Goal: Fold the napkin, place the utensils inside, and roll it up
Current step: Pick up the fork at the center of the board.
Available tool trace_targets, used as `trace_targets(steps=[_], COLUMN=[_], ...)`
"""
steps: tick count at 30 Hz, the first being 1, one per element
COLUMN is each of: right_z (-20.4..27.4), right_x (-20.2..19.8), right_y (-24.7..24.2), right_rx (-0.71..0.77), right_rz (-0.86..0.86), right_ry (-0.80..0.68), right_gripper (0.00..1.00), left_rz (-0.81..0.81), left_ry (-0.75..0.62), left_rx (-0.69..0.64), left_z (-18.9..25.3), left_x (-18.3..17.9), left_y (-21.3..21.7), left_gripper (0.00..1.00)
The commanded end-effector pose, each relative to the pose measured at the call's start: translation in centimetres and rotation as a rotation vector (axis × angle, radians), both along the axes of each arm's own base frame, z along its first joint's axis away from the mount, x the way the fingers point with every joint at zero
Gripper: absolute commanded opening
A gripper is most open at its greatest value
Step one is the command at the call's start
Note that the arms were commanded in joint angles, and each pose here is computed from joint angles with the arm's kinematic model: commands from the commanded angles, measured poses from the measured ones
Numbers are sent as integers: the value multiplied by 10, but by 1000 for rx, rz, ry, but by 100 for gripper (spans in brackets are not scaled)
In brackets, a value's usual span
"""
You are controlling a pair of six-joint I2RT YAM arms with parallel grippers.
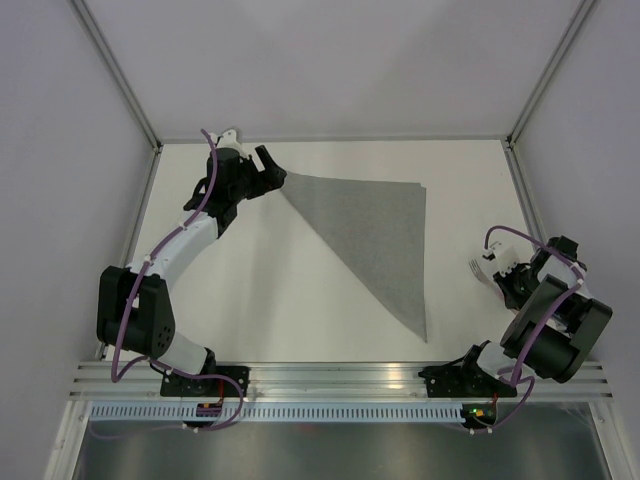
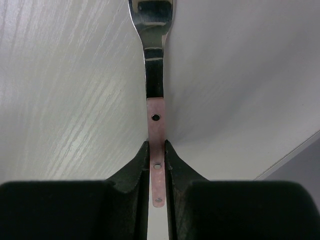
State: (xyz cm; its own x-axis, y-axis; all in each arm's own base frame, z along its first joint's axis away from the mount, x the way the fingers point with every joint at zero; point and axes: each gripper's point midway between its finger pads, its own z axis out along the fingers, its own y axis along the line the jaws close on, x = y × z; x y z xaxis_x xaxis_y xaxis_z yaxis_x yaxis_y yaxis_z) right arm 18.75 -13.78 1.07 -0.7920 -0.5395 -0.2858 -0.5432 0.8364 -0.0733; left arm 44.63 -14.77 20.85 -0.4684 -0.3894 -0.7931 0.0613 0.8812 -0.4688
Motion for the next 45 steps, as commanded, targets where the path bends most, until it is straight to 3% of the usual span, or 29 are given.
trace_targets(steps=[1, 45], right_z=[-6, 47], right_x=[9, 56], right_y=[11, 13], right_rx=[74, 163], right_rz=[5, -109], right_ry=[-33, -131], right_gripper=[4, 1], left_rz=[-5, -20], left_ry=[-70, -79], left_rx=[34, 9], left_z=[31, 42], left_x=[-1, -8], left_y=[6, 6], left_gripper=[93, 93])
